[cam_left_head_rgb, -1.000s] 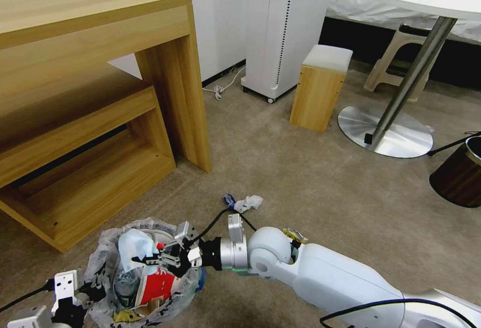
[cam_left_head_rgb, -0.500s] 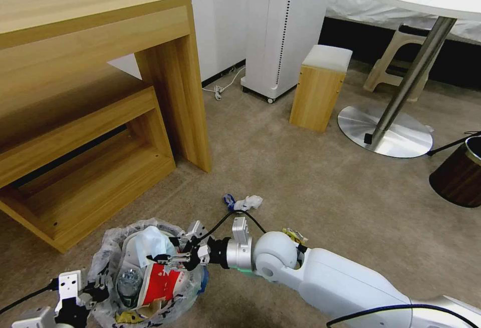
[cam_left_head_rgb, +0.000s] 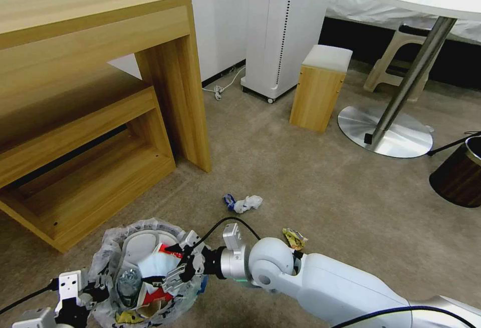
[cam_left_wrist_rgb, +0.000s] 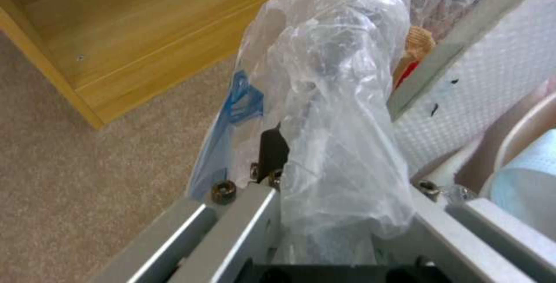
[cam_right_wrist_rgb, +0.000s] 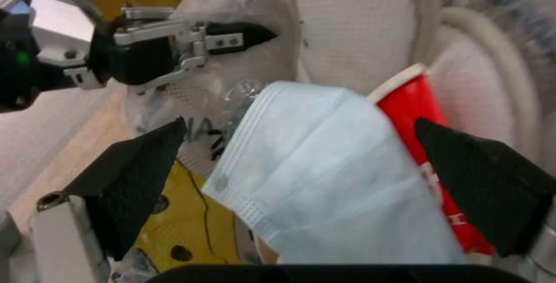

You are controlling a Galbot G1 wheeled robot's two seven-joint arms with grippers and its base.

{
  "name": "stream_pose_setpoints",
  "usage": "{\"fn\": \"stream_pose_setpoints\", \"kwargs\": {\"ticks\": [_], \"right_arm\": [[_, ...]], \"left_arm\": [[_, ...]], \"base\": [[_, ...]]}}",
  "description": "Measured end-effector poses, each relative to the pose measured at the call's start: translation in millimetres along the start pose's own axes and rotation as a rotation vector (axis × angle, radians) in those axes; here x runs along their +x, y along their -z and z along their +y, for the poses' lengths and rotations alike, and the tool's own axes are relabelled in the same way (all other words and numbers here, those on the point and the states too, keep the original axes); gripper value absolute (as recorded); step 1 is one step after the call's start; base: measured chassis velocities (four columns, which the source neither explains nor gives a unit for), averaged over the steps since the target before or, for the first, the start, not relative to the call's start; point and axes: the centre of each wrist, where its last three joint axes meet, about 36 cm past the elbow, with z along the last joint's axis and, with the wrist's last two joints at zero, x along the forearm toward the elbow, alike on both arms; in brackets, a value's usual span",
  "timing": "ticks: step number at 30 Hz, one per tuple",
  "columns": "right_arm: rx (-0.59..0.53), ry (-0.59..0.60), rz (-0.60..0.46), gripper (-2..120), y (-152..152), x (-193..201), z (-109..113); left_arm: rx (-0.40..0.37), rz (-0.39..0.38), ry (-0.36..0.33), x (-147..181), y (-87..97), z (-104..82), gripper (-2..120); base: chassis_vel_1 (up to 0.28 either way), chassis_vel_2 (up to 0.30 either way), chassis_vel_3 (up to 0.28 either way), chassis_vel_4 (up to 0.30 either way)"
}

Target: Pick up the trash bin and place the garbage on the floor into it.

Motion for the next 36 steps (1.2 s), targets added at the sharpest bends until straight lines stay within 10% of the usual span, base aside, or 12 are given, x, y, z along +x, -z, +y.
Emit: {"fn": "stream_pose_setpoints", "kwargs": {"ticks": [11, 15, 19, 36], "right_arm": [[0.022, -0.062, -0.168, 100, 43, 9, -4], [0.031, -0.280, -0.207, 100, 85, 31, -18], [-0.073, -0.568, -0.028, 100, 102, 63, -29], [-0.244, -0.975, 0.244, 100, -1, 104, -8]], "left_arm": [[-0.002, -0.001, 0.003, 1, 0.2, 0.2, 1], [-0.007, -0.005, 0.002, 1, 0.4, 1.0, 1], [-0.013, -0.008, -0.005, 1, 0.9, 1.0, 1], [-0.022, -0.019, -0.049, 5, -2.4, -7.7, 1]], "base": [[0.000, 0.000, 0.000, 0.000], [0.000, 0.000, 0.000, 0.000], [0.000, 0.000, 0.000, 0.000], [0.000, 0.000, 0.000, 0.000]]}}
